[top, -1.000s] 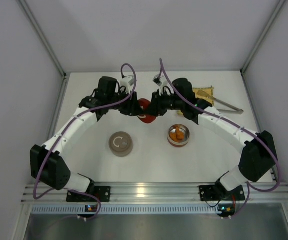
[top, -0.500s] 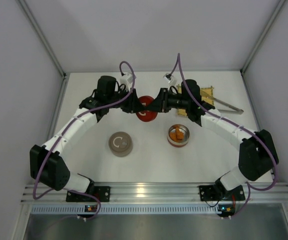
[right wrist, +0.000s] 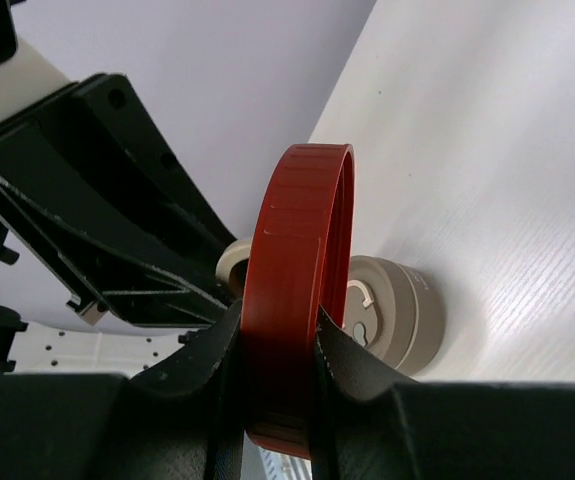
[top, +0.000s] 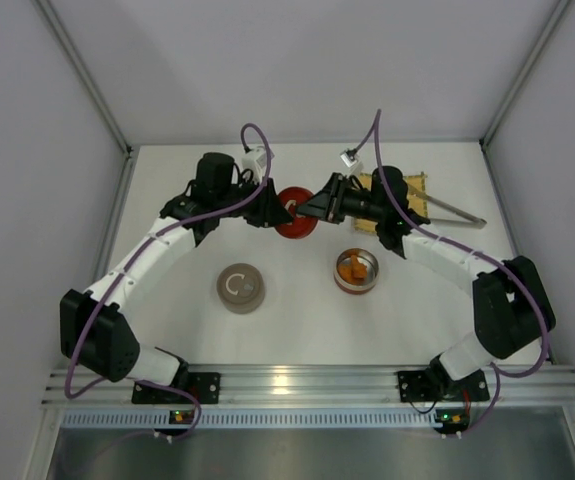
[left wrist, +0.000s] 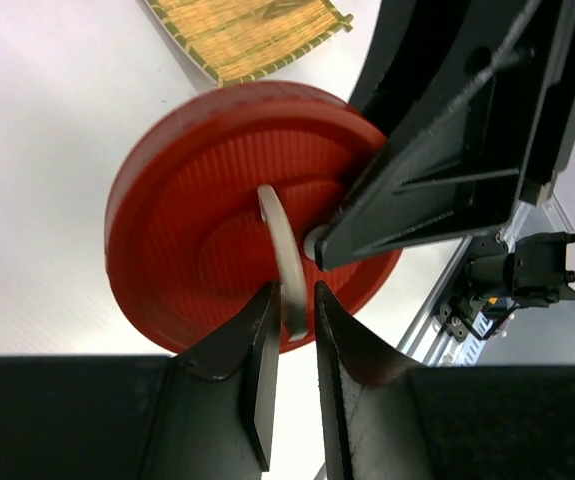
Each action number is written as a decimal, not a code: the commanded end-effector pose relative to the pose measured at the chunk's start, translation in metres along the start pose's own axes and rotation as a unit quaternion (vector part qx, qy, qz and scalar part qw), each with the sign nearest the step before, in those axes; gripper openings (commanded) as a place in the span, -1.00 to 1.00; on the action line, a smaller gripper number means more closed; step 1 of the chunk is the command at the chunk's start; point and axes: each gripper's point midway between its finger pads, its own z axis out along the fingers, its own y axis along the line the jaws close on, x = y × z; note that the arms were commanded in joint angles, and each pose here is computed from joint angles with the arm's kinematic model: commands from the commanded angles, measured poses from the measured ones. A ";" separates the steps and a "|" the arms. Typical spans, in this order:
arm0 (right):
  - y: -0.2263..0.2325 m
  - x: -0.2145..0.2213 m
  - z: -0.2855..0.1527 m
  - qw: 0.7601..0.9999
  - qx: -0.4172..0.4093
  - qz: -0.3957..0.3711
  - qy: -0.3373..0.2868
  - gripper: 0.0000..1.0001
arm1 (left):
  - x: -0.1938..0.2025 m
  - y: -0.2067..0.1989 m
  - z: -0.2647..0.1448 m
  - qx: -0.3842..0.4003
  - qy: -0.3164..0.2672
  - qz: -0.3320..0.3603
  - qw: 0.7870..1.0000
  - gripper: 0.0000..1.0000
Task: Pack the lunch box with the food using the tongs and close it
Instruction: Pick up the box lid from the center of the board, then close the box lid on the packing box.
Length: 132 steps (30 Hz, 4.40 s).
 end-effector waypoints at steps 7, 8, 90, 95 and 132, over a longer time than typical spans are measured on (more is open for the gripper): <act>0.024 -0.030 -0.009 0.995 -0.070 0.020 -0.062 -1.00 | -0.014 -0.015 -0.005 0.004 -0.030 0.029 0.999 -0.53; 0.024 -0.030 -0.009 0.995 -0.071 0.020 -0.063 -1.00 | -0.015 -0.016 -0.005 0.004 -0.031 0.030 0.999 -0.55; -0.046 -0.106 -0.334 0.893 0.346 -0.178 -0.226 0.99 | 0.088 -0.052 0.157 -0.278 0.108 -0.025 0.954 -1.00; -0.043 -0.108 -0.333 0.895 0.338 -0.175 -0.232 0.98 | 0.103 -0.055 0.169 -0.264 0.132 -0.044 0.954 -1.00; -0.049 -0.101 -0.322 0.912 0.298 -0.139 -0.244 0.99 | 0.111 -0.056 0.157 -0.257 0.151 -0.040 0.954 -1.00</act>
